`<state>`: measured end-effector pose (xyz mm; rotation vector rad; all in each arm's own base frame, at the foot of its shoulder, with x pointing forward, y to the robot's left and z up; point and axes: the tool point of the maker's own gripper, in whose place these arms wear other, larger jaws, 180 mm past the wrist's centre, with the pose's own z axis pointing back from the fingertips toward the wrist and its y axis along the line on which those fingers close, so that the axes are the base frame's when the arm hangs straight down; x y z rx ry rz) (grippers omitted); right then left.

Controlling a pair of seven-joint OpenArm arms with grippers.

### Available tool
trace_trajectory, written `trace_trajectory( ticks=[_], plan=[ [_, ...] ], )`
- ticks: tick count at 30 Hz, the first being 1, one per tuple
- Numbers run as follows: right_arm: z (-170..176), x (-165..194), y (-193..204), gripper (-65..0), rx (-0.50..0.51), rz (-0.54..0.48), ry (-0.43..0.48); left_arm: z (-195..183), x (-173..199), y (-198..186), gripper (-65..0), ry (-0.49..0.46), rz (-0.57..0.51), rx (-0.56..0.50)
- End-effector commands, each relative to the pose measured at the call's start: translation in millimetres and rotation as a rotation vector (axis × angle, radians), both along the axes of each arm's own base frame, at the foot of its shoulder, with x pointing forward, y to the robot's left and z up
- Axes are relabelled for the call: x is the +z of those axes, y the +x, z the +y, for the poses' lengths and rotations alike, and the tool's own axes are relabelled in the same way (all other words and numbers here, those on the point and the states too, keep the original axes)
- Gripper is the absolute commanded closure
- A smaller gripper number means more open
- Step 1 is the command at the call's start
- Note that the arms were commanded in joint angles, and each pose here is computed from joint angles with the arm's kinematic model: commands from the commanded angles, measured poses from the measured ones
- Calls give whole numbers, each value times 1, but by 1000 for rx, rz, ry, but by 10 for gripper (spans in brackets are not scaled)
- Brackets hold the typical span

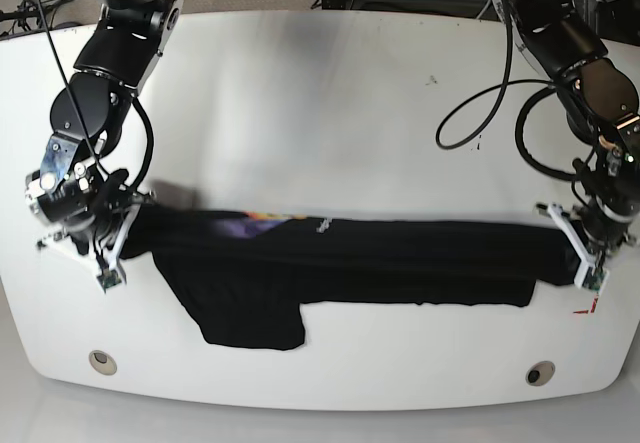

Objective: Fold the T-shirt properly
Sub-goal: 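Lift the hem with both grippers and fold it over toward the collar, then lower the hem onto the shirt and release both grippers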

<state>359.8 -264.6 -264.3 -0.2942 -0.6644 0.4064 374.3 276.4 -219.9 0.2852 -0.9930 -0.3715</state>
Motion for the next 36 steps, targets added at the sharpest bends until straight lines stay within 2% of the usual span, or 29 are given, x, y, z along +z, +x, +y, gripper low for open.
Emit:
trace_trajectory(
  ticks=[1,4,10,17,20,26,33,36],
  plan=[
    [-5,-4,-9,0,4,6,-19,6,-9,-15,0,7,13,24],
    [-3,-27,-29,0,11,72,-14,11,-38,-37,0,-8,81,46],
    [-7,-46,-65,0,-10,127,-22,13,-82,-80,0,-30,184,55],
    [-1,-81,-105,0,-12,244,-1,21,-111,-116,0,-52,262,92],
    [3,-90,-114,0,-11,269,12,21,-117,-125,0,-51,287,94],
    [13,-93,-110,0,8,242,41,23,-136,-131,0,-81,341,105],
    [9,-98,-120,0,-1,274,30,34,-148,-138,0,-78,388,117],
    [6,-102,-128,-41,-3,295,22,43,-152,-141,-35,-68,410,124]
  ],
)
